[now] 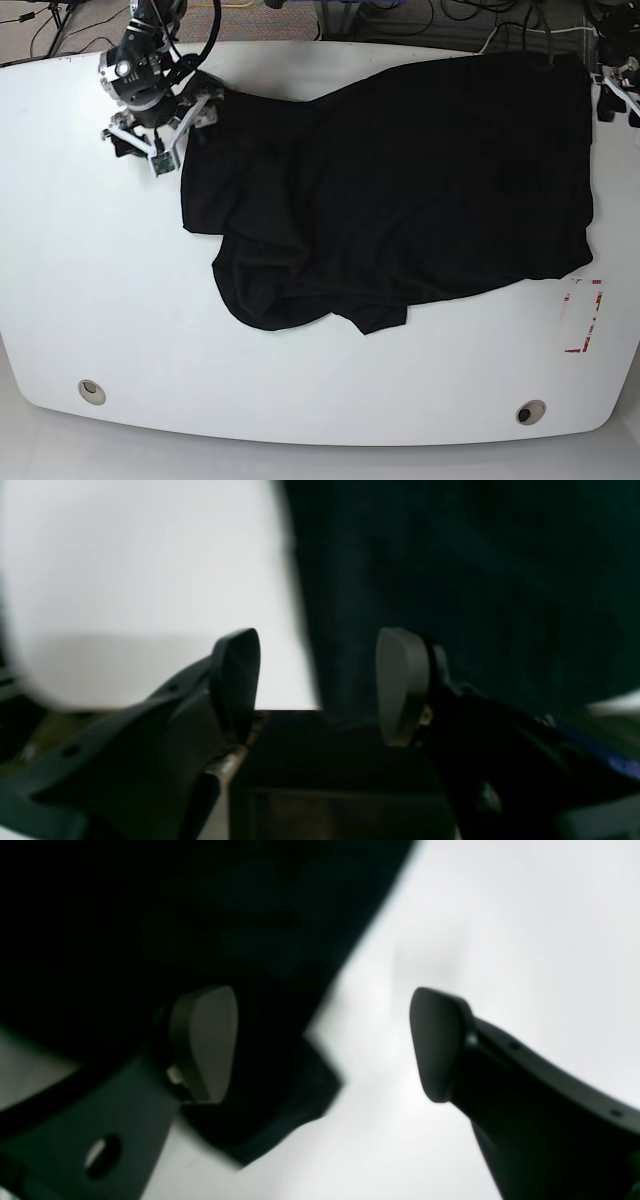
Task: Layout the t-shirt on the table in an organized manner, then fold the t-shirt properly
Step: 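Move the right gripper along the shirt edge and grasp a new corner, then grasp the shirt edge with the left gripper opposite the right gripper, then lift the shirt with both grippers and pull it back across the table, then hold the shirt with the right gripper and regrasp its hem with the left gripper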
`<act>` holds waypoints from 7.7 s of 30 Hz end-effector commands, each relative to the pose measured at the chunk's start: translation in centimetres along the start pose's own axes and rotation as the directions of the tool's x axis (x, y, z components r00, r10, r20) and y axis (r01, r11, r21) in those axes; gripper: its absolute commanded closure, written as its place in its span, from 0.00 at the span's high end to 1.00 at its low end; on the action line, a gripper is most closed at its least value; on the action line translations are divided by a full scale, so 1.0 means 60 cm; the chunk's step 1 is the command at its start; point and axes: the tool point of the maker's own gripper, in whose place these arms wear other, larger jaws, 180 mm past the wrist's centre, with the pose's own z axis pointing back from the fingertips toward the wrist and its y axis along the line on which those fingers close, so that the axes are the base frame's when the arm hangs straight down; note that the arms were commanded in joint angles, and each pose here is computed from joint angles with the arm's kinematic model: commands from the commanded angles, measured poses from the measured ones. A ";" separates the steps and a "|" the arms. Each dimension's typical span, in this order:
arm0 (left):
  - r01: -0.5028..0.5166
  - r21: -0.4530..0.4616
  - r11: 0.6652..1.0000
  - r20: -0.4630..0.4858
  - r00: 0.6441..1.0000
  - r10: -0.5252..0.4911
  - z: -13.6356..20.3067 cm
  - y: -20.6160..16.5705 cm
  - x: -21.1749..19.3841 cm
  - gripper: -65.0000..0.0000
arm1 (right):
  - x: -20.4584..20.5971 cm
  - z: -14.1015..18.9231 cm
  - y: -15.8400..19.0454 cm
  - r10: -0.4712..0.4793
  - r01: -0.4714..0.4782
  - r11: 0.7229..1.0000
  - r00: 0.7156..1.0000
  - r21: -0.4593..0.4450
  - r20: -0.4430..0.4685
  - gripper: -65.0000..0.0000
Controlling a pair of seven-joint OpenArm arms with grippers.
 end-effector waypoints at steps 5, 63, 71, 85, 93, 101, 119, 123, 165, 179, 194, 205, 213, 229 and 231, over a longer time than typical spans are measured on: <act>-0.004 0.068 0.998 0.259 0.966 -0.013 0.025 0.035 0.146 0.51 | 0.138 -0.009 -0.040 -0.001 0.010 0.999 0.978 -0.041 0.209 0.80; -0.069 0.087 0.994 0.374 0.927 0.032 -0.061 0.065 0.357 0.51 | 0.317 -0.300 0.053 -0.403 0.283 0.848 0.894 0.449 0.196 0.78; -0.137 0.024 0.990 0.300 0.946 0.123 -0.110 0.068 0.320 0.51 | 0.312 -0.301 0.055 -0.403 0.284 0.846 0.895 0.451 0.192 0.38; -0.294 -0.100 0.951 0.272 0.911 0.310 -0.194 0.083 0.294 0.51 | 0.311 -0.301 0.051 -0.399 0.284 0.849 0.897 0.446 0.189 0.00; -0.351 -0.095 0.931 0.238 0.901 0.364 -0.242 0.088 0.291 0.57 | 0.311 -0.301 0.051 -0.399 0.284 0.849 0.897 0.446 0.189 0.00; -0.364 -0.105 0.926 0.158 0.913 0.377 -0.282 0.063 0.263 0.68 | 0.311 -0.301 0.051 -0.399 0.284 0.849 0.897 0.446 0.189 0.00; -0.332 -0.156 0.930 0.060 0.937 0.344 -0.317 -0.008 0.231 0.46 | 0.312 -0.300 0.050 -0.406 0.289 0.846 0.893 0.448 0.191 0.00; -0.331 -0.158 0.930 0.060 0.937 0.343 -0.318 -0.009 0.231 0.06 | 0.312 -0.300 0.049 -0.404 0.286 0.847 0.894 0.449 0.192 0.00; 0.103 0.069 0.992 0.630 0.767 -0.123 0.028 -0.027 0.605 0.00 | 0.515 -0.071 -0.177 -0.006 0.000 1.000 0.904 0.014 0.427 0.00; 0.024 0.167 0.986 0.850 0.502 -0.157 0.305 0.010 0.784 0.01 | 0.774 0.218 -0.286 0.315 -0.122 0.931 0.745 -0.344 0.588 0.00; 0.074 0.195 0.978 0.851 0.483 -0.206 0.323 -0.018 0.804 0.01 | 0.804 0.321 -0.315 0.410 -0.117 0.867 0.721 -0.485 0.559 0.00; 0.166 0.155 0.974 0.700 0.677 -0.227 0.135 -0.052 0.687 0.01 | 0.603 0.176 -0.282 0.361 -0.149 0.883 0.822 -0.446 0.440 0.00; 0.222 0.039 0.974 0.581 0.788 -0.203 0.000 -0.092 0.515 0.01 | 0.399 0.043 -0.215 0.215 -0.118 0.955 0.909 -0.272 0.358 0.00; 0.165 -0.143 0.976 0.324 0.940 -0.111 -0.120 -0.120 0.209 0.01 | 0.098 -0.053 -0.091 0.040 -0.035 0.999 0.987 -0.032 0.157 0.00; 0.150 -0.154 0.977 0.305 0.947 -0.098 -0.127 -0.119 0.192 0.01 | 0.080 -0.053 -0.085 0.037 -0.035 0.999 0.990 -0.023 0.136 0.00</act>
